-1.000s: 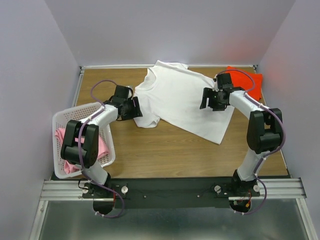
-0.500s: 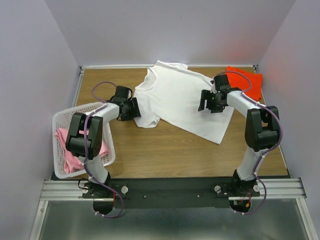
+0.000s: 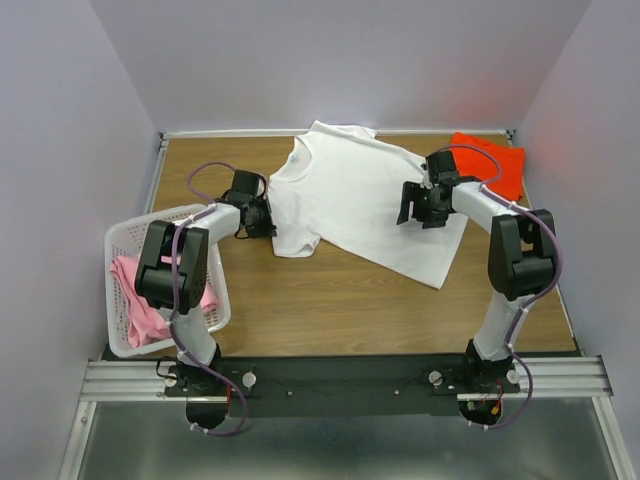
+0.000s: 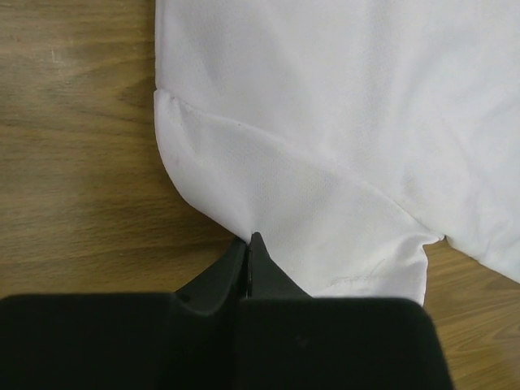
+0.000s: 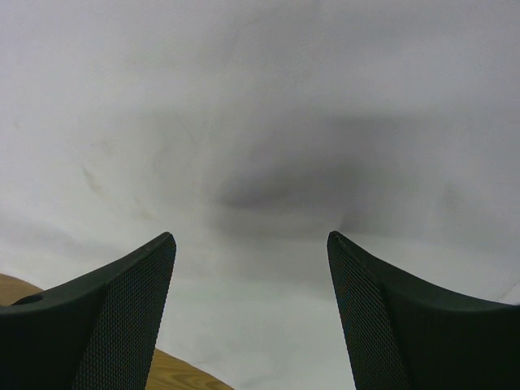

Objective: Fold and stack the t-shirts
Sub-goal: Flatten the tshirt out, then fold the tshirt

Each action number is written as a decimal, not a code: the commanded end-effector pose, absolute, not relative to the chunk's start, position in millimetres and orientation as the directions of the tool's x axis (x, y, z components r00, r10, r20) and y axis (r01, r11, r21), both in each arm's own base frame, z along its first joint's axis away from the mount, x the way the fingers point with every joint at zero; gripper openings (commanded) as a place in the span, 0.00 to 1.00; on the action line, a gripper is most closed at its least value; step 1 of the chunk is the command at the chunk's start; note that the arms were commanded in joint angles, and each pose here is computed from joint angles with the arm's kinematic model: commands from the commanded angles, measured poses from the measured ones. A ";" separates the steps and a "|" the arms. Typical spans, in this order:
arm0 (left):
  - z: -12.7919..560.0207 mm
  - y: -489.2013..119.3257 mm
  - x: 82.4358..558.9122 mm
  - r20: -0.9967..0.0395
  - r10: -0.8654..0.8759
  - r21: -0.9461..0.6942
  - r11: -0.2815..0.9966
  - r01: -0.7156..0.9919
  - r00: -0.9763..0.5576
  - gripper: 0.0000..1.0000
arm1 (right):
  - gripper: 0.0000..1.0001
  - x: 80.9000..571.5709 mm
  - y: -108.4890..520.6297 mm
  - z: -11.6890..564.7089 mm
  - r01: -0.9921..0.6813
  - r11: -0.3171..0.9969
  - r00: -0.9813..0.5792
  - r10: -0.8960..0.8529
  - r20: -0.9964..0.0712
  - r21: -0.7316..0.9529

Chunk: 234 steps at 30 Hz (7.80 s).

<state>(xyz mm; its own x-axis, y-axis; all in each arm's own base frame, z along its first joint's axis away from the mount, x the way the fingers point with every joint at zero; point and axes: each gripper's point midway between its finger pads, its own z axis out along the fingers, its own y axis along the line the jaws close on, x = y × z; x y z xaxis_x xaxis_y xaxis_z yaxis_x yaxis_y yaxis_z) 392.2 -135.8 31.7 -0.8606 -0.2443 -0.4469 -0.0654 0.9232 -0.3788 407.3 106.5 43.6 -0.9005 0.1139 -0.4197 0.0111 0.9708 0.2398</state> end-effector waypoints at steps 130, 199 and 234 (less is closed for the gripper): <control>71.3 -133.5 343.2 -0.376 -0.110 -0.308 0.951 0.012 -0.920 0.00 | 0.82 374.1 76.6 6.7 0.147 0.987 -0.949 0.161 -0.271 0.072; 117.1 -74.9 359.1 -0.517 -0.059 -0.310 0.943 0.122 -0.854 0.00 | 0.12 177.5 86.8 13.5 0.497 0.865 -0.858 0.502 -0.106 0.072; 154.5 -102.4 412.1 -0.558 -0.174 -0.454 0.883 0.123 -0.811 0.00 | 0.00 197.4 99.1 47.9 0.424 0.905 -0.891 0.410 -0.196 -0.039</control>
